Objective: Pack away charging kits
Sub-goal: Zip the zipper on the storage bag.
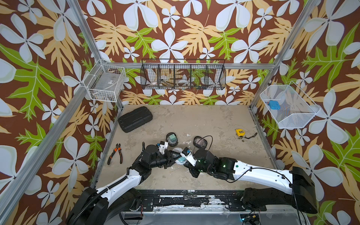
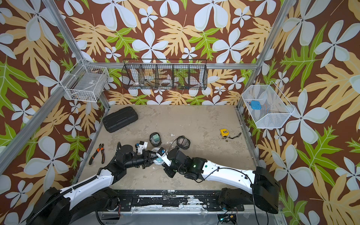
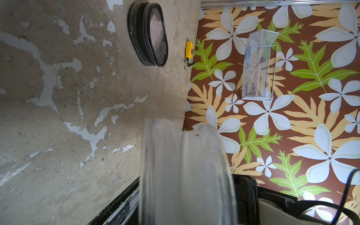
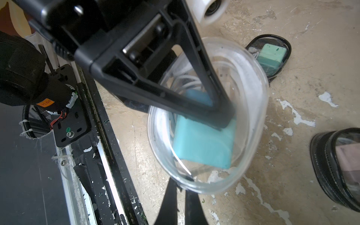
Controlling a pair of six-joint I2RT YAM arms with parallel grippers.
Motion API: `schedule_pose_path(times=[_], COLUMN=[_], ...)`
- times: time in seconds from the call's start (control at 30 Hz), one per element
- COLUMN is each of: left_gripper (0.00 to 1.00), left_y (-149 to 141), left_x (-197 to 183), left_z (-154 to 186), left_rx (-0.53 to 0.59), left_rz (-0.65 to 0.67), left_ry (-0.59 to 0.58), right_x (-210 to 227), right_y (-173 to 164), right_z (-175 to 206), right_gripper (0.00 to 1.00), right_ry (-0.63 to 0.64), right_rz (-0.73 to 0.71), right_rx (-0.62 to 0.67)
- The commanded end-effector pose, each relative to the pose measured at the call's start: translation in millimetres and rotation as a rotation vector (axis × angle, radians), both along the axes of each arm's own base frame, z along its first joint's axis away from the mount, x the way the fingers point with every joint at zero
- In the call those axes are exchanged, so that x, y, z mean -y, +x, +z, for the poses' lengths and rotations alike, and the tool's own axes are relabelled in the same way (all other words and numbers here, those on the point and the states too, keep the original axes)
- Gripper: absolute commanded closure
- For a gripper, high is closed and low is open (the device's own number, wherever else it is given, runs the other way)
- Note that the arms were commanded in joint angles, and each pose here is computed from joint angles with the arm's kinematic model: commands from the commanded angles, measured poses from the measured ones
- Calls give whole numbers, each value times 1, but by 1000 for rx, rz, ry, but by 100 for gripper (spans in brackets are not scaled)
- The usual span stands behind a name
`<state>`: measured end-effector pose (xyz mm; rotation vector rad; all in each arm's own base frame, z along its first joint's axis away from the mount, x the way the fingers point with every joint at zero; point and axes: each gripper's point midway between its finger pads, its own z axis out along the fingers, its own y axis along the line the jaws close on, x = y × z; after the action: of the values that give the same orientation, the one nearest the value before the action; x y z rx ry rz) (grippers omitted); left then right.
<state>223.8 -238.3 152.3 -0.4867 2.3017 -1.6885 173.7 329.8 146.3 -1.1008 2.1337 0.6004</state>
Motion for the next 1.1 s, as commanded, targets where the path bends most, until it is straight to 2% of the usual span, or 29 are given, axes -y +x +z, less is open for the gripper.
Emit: schedule_pose_path(times=[0.0,0.17,0.4,0.5,0.57,0.6,0.63,0.67,0.8,0.87,0.97,1.07], left_gripper=[100,100,100,100,100,100,100,100,100,100,100,99], left_y=[11,16,16,14,12,10,7,3,-11,-17,-23,-26], left_x=[-8,-14,-11,-10,-8,-7,-4,-1,5,5,5,6], left_z=[0,0,3,4,7,9,11,13,16,17,21,33], left_rx=[47,65,80,87,101,109,118,128,165,197,241,285], left_rz=[47,59,22,2,-19,-37,-65,-96,-202,-232,-269,-278], left_ry=[45,76,65,71,64,58,48,34,27,39,35,5], right_x=[42,34,44,33,20,15,11,9,14,19,15,8], right_y=[-12,-29,-19,-19,-24,-26,-25,-24,-4,4,8,8], right_z=[-34,-31,-42,-30,-13,-3,9,22,72,90,96,82], right_gripper=[100,100,100,100,100,94,79,71,63,46,41,43], right_ry=[-227,-192,-290,-229,-134,-90,-38,18,249,348,398,382], right_rz=[-16,74,33,41,68,76,82,85,46,40,56,64], right_rx=[-45,-99,-53,-55,-70,-73,-73,-77,-126,-158,-191,-243])
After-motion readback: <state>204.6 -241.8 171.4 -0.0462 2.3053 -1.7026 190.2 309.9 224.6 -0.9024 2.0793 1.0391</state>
